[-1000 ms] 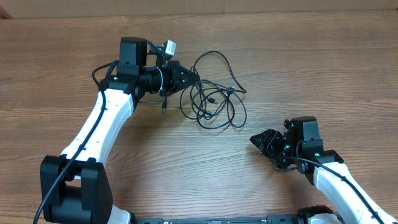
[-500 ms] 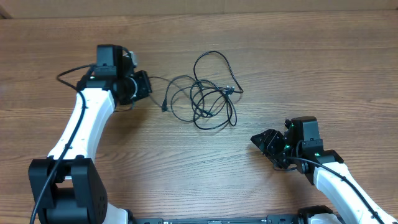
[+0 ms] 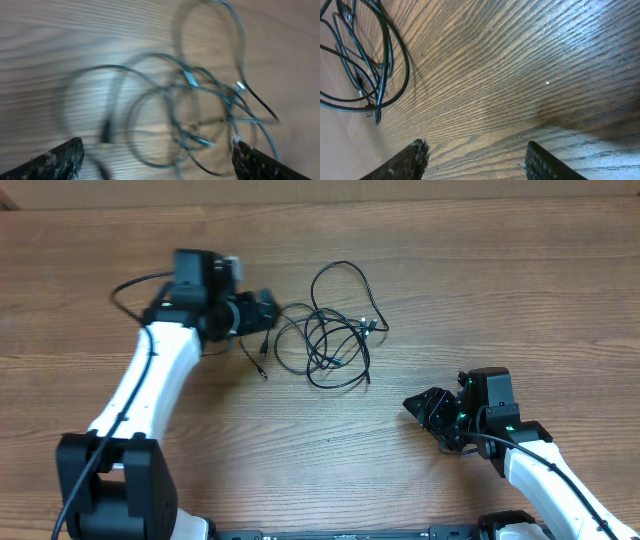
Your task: Untangle cables
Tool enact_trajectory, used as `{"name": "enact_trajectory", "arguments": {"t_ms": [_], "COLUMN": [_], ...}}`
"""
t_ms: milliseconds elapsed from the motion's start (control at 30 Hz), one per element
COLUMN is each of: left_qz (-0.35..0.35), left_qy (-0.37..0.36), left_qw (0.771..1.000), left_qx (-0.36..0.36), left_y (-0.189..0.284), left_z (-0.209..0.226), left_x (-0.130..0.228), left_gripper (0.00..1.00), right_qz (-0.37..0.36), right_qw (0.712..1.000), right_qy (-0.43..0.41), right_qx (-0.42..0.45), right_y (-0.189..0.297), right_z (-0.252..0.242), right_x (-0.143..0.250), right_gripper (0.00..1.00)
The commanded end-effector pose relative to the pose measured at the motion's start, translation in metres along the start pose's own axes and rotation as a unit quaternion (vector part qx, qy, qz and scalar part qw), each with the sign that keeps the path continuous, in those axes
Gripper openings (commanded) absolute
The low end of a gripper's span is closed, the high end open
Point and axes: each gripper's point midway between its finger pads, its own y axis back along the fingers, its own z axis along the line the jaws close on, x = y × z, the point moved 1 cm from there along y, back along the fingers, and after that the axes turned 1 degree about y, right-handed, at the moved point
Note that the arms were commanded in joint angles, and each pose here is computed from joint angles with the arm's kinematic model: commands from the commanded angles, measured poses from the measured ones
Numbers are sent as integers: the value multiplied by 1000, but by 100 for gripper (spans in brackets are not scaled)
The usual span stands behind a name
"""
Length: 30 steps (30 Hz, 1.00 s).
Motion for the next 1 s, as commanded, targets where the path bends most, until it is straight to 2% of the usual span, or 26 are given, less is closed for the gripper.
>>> {"name": "enact_trajectory", "arguments": {"t_ms": [0, 167, 300, 433, 500, 667, 767, 900, 967], "left_qz": [3, 25, 59, 82, 90, 120, 130, 118, 103], "left_qy": [-110, -156, -155, -146, -154, -155, -160, -166, -169], "left_qw": [992, 983, 980, 979, 976, 973, 971, 970, 970], "left_qx": [59, 90, 111, 119, 123, 123, 122, 131, 141], "left_y": [1, -13, -35, -53, -61, -82, -93, -98, -96], "left_z": [-58, -102, -137, -153, -159, -168, -170, -175, -180], "left_x": [11, 37, 68, 89, 98, 122, 132, 129, 122], "left_gripper": [99, 100, 100, 100, 97, 79, 56, 38, 19], "right_qz": [-8, -7, -5, -3, -3, -3, -3, -3, -2], "right_qw": [1000, 1000, 1000, 1000, 1000, 1000, 1000, 1000, 1000], "right_qy": [4, 3, 2, 0, 0, 1, 1, 1, 0], "right_qx": [2, 3, 5, 6, 6, 6, 6, 7, 7], "right_y": [1, 1, 1, 1, 1, 1, 1, 1, 1], "right_z": [-1, -1, -2, -3, -3, -3, -3, -3, -3], "right_x": [-3, -3, -2, -1, -1, -1, -1, -1, -1], "right_gripper": [61, 61, 61, 61, 61, 61, 61, 61, 61]}}
